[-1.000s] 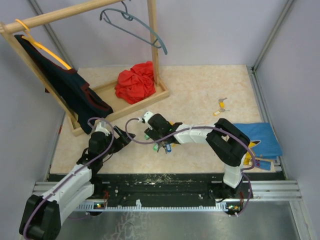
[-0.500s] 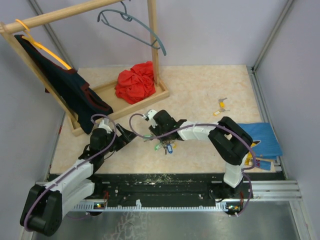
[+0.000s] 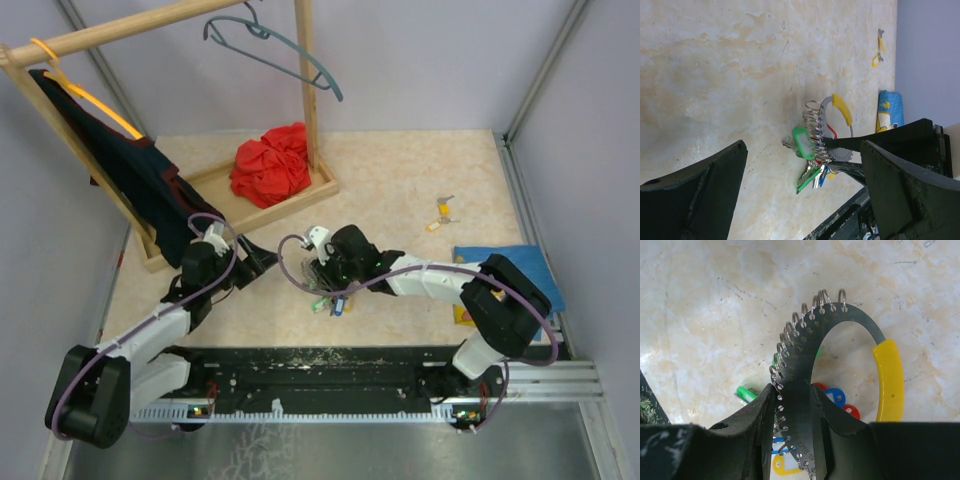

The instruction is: Put the keys on the keyring

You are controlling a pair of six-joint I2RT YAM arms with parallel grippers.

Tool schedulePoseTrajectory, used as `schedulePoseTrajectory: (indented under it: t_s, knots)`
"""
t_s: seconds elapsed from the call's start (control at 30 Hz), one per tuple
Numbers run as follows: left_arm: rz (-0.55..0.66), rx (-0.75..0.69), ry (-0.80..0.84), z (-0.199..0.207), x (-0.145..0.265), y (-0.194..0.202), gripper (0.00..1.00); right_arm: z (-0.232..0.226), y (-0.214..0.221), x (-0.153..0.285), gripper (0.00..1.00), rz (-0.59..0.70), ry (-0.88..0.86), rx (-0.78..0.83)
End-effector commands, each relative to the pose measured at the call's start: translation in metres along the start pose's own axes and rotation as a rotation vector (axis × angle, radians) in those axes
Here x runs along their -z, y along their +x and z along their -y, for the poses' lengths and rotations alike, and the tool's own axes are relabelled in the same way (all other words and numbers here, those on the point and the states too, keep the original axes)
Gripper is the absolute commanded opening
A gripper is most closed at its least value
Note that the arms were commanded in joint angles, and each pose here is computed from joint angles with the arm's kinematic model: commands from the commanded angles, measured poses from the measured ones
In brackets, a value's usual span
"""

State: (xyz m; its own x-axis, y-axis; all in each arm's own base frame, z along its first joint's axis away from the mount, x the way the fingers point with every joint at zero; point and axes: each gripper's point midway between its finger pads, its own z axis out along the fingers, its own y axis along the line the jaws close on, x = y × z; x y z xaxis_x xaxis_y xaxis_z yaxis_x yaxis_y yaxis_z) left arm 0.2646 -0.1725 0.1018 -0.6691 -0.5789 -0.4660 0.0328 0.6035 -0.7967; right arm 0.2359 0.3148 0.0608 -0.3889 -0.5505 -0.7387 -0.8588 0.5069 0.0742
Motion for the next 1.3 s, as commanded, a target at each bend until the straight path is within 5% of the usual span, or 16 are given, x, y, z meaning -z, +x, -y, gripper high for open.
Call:
schedulePoseTrajectory:
  t_s: [0.0, 0.27, 0.83, 1.03, 1.27]
  knots:
    - [-0.009, -0.028, 0.080, 0.022, -0.006, -0.010, 0.99, -0.009, -0.032, 0.009, 0.19, 0.138, -0.076, 0.072]
    - [-0.203, -0.076, 0.181, 0.041, -0.024, 0.006, 0.94, -0.026, -0.043, 0.018, 0.16, 0.225, -0.177, 0.197]
    - [-0.395, -0.063, 0.364, 0.058, -0.034, 0.028, 0.63, -0.028, -0.062, 0.030, 0.15, 0.348, -0.182, 0.472]
    - [-0.414, -0.059, 0.383, 0.060, -0.033, 0.033, 0.44, -0.025, -0.068, 0.030, 0.15, 0.347, -0.174, 0.496]
    - [-0.399, -0.049, 0.381, 0.063, -0.027, 0.035, 0.09, -0.022, -0.075, 0.033, 0.20, 0.371, -0.147, 0.503]
